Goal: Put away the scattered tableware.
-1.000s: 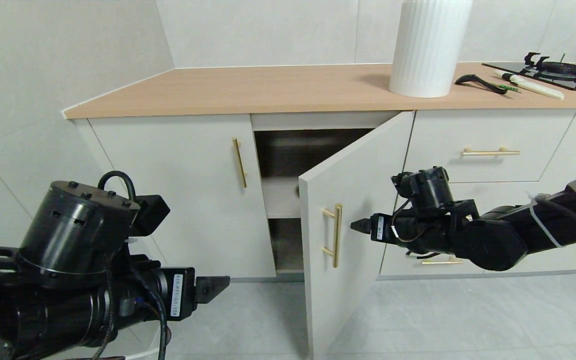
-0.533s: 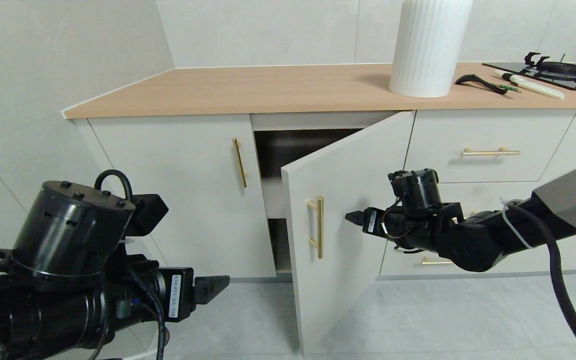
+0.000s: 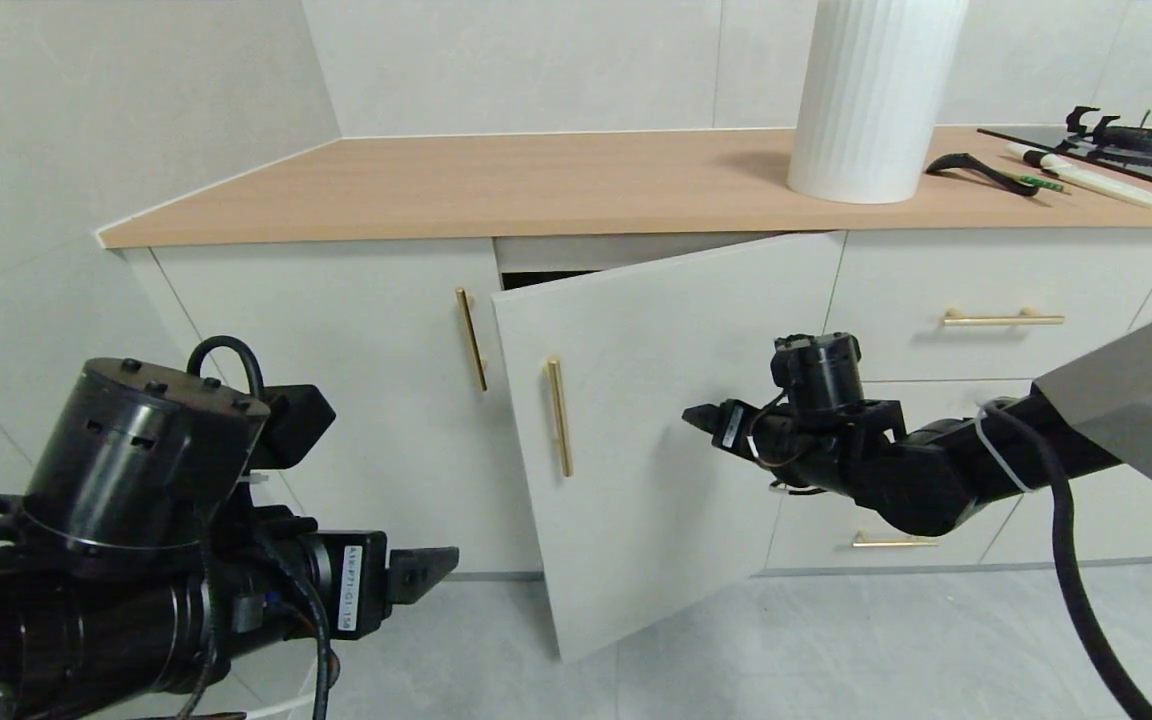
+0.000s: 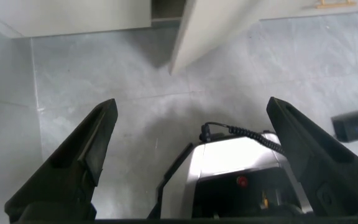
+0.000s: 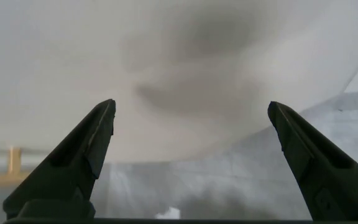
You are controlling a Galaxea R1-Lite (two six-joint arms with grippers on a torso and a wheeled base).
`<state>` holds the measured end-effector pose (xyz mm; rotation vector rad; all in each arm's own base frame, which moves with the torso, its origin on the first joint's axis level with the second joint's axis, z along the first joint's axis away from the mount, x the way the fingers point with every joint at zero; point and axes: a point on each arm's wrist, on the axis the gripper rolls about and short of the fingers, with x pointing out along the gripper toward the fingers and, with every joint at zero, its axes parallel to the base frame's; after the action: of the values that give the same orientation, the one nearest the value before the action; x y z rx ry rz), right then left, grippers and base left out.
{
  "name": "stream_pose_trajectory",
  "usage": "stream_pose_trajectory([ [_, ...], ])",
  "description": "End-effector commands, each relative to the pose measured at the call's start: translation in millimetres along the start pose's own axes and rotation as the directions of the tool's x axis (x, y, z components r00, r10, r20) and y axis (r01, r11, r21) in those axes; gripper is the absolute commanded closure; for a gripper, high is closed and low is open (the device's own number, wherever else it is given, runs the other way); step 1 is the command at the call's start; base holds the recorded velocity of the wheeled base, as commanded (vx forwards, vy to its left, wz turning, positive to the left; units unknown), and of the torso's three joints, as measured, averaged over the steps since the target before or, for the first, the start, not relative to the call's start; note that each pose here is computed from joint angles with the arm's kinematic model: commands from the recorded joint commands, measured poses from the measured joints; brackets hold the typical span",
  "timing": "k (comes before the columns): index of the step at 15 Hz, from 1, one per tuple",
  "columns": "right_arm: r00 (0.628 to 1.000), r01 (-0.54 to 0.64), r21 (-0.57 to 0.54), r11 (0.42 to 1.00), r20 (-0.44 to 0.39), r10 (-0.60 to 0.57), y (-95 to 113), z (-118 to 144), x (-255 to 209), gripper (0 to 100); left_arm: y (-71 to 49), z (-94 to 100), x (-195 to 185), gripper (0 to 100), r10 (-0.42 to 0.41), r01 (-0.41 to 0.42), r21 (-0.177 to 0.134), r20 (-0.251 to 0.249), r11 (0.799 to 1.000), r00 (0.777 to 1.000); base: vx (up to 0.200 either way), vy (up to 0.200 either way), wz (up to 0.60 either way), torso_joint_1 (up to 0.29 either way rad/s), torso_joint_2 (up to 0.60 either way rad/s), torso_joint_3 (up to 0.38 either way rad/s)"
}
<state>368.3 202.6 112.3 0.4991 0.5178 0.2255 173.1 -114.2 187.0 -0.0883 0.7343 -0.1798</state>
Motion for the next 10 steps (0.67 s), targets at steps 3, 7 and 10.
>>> stream_pose_trajectory([
  [3, 0.998, 0.027, 0.067, 0.997, 0.058, -0.031, 3.2, 2.4, 20.8, 0, 0.2, -0.2, -0.8, 0, -0.001, 0.001, 0.001, 0.002, 1.0, 1.0, 0.0, 0.0, 0.0, 0.0, 0.0, 0.0],
  [7, 0.986, 0.08, 0.126, 0.989, 0.133, -0.096, -2.4, 8.6, 41.7, 0, 0.4, -0.5, -1.1, 0, -0.001, 0.001, 0.001, 0.002, 1.0, 1.0, 0.0, 0.0, 0.0, 0.0, 0.0, 0.0],
  [10, 0.966, 0.123, 0.19, 0.974, 0.203, -0.161, -16.6, 19.9, 63.0, 0, 0.5, -0.5, -1.5, 0, -0.002, 0.002, 0.0, 0.003, 1.0, 1.0, 0.0, 0.0, 0.0, 0.0, 0.0, 0.0],
])
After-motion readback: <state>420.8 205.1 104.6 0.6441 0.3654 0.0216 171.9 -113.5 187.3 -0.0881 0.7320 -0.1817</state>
